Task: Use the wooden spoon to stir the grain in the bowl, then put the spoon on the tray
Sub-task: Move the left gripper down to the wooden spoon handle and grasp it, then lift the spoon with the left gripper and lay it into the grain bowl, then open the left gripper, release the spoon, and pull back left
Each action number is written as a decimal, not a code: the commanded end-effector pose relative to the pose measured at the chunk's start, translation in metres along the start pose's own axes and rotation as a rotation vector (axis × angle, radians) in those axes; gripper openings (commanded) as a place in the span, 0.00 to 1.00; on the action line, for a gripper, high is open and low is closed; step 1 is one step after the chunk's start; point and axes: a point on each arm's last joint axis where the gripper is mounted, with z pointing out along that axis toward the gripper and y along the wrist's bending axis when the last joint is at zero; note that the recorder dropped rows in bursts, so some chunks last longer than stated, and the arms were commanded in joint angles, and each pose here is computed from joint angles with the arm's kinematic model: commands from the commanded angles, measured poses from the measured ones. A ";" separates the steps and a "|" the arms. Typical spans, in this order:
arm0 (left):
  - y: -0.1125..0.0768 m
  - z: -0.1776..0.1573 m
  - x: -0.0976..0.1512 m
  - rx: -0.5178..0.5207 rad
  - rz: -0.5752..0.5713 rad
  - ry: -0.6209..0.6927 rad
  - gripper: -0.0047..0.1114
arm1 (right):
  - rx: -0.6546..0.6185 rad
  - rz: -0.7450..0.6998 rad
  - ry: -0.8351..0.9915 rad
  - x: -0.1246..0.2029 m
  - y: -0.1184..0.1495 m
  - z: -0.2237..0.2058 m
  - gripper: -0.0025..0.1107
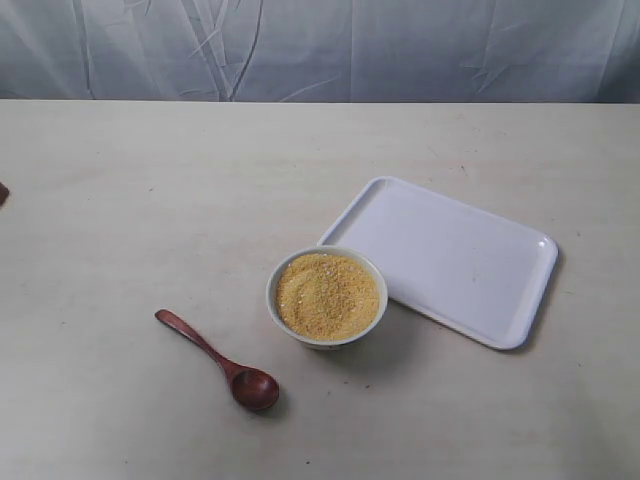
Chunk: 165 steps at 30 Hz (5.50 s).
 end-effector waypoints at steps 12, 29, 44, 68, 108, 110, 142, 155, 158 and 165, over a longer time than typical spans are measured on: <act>-0.043 0.130 -0.040 0.427 0.822 0.173 0.04 | 0.002 -0.002 -0.015 0.000 0.000 0.000 0.02; -0.060 0.183 -0.028 0.603 1.069 0.111 0.18 | 0.001 -0.002 -0.015 0.000 0.000 0.000 0.02; -0.077 0.212 -0.022 0.622 1.178 0.138 0.35 | 0.001 -0.002 -0.015 0.000 0.000 0.000 0.02; -0.073 0.210 -0.017 0.622 1.217 0.221 0.04 | 0.001 -0.002 -0.015 0.000 0.000 0.000 0.02; -0.110 0.204 -0.123 0.361 1.150 0.160 0.04 | 0.001 -0.002 -0.015 0.000 0.000 0.000 0.02; -0.111 0.204 -0.123 0.363 1.147 0.158 0.06 | 0.001 -0.002 -0.015 0.000 0.000 0.000 0.02; -0.069 0.120 -0.136 0.177 0.289 0.188 0.05 | 0.001 -0.002 -0.015 0.000 0.000 0.000 0.02; -0.001 0.119 -0.070 0.149 -0.616 -0.073 0.04 | 0.001 -0.002 -0.015 0.000 0.000 0.000 0.02; -0.008 0.124 -0.036 0.116 -0.843 -0.132 0.04 | 0.001 -0.002 -0.015 0.000 0.000 0.000 0.02; -0.041 0.136 -0.004 0.339 -0.916 -0.155 0.04 | 0.001 -0.002 -0.015 0.000 0.000 0.000 0.02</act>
